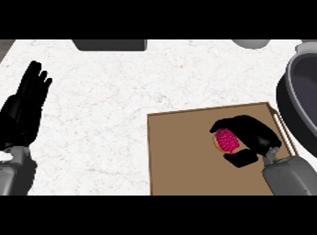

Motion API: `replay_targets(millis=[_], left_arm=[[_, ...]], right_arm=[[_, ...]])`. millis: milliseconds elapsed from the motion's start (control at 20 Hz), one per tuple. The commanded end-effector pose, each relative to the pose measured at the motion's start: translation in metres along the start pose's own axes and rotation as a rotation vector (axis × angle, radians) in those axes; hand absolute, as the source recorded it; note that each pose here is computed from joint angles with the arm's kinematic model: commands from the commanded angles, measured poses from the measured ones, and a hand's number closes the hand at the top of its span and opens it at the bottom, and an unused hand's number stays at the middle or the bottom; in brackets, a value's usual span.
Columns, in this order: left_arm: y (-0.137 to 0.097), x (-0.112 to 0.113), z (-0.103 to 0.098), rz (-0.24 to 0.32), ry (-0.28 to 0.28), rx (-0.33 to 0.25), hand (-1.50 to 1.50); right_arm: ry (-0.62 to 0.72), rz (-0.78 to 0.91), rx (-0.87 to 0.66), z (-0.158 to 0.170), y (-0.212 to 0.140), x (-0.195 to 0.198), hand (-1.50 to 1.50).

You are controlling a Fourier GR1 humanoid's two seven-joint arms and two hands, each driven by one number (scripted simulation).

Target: Pick the cupcake from the tray and place it in the pot

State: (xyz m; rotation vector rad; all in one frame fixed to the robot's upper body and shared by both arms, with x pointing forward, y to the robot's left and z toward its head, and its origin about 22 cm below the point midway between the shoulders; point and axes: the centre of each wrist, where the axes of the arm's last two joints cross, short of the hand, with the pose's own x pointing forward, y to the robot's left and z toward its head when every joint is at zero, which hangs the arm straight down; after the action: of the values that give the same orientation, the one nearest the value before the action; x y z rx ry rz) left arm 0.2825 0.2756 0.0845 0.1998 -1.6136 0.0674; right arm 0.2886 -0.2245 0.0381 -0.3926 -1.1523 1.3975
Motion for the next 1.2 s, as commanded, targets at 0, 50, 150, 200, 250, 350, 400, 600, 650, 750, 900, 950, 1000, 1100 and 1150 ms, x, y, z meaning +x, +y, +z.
replay_targets(millis=[0, 50, 150, 200, 250, 350, 400, 600, 650, 750, 900, 950, 1000, 1100, 1150], left_arm=[[0.008, -0.008, -0.012, 0.009, 0.004, 0.002, 0.0], [0.012, -0.001, 0.0, 0.008, -0.005, -0.02, 0.0], [-0.008, -0.003, -0.003, -0.006, 0.008, 0.011, 0.0], [0.009, 0.007, -0.007, -0.001, -0.002, -0.001, 0.0], [-0.006, -0.016, -0.002, -0.003, 0.013, 0.0, 0.0], [-0.006, -0.003, 0.0, -0.004, 0.013, 0.002, 0.0], [-0.007, -0.006, -0.01, -0.01, -0.011, 0.001, 0.0], [0.013, -0.008, -0.005, -0.004, 0.014, 0.017, 0.0], [0.017, -0.004, -0.005, 0.003, 0.011, 0.017, 0.0], [0.015, -0.013, -0.004, -0.006, -0.006, 0.024, 0.0], [0.015, -0.009, 0.01, -0.01, 0.002, -0.007, 0.0], [0.026, -0.013, 0.008, -0.011, 0.005, 0.014, 0.0], [0.002, -0.002, 0.001, -0.008, 0.002, 0.009, 0.0], [0.015, -0.004, -0.002, 0.022, 0.017, 0.013, 0.0], [0.01, -0.006, -0.001, 0.004, 0.017, 0.027, 0.0]], right_arm=[[-0.069, 0.061, -0.006, 0.0, 0.008, -0.011, 1.5], [-0.061, 0.048, -0.005, -0.015, 0.016, -0.023, 1.5], [-0.063, 0.046, 0.003, -0.008, 0.022, -0.015, 1.5], [-0.061, 0.045, 0.004, -0.005, 0.009, 0.013, 1.5], [-0.072, 0.049, 0.009, -0.019, 0.016, 0.004, 1.5], [-0.07, 0.055, 0.003, -0.022, 0.001, -0.003, 1.5], [-0.061, 0.044, 0.003, 0.002, 0.019, 0.02, 1.5], [-0.039, 0.005, -0.047, 0.04, 0.072, 0.066, 1.5], [-0.034, 0.006, -0.044, 0.057, 0.075, 0.082, 1.5], [-0.027, -0.002, -0.055, 0.072, 0.089, 0.095, 1.5], [-0.002, 0.008, -0.114, 0.092, 0.089, 0.093, 1.5], [-0.002, -0.004, -0.117, 0.094, 0.078, 0.096, 1.5], [-0.002, -0.003, -0.154, 0.099, 0.084, 0.112, 1.5], [-0.015, -0.031, -0.253, 0.118, 0.064, 0.104, 1.5], [-0.022, -0.086, -0.339, 0.12, 0.048, 0.114, 1.5]])
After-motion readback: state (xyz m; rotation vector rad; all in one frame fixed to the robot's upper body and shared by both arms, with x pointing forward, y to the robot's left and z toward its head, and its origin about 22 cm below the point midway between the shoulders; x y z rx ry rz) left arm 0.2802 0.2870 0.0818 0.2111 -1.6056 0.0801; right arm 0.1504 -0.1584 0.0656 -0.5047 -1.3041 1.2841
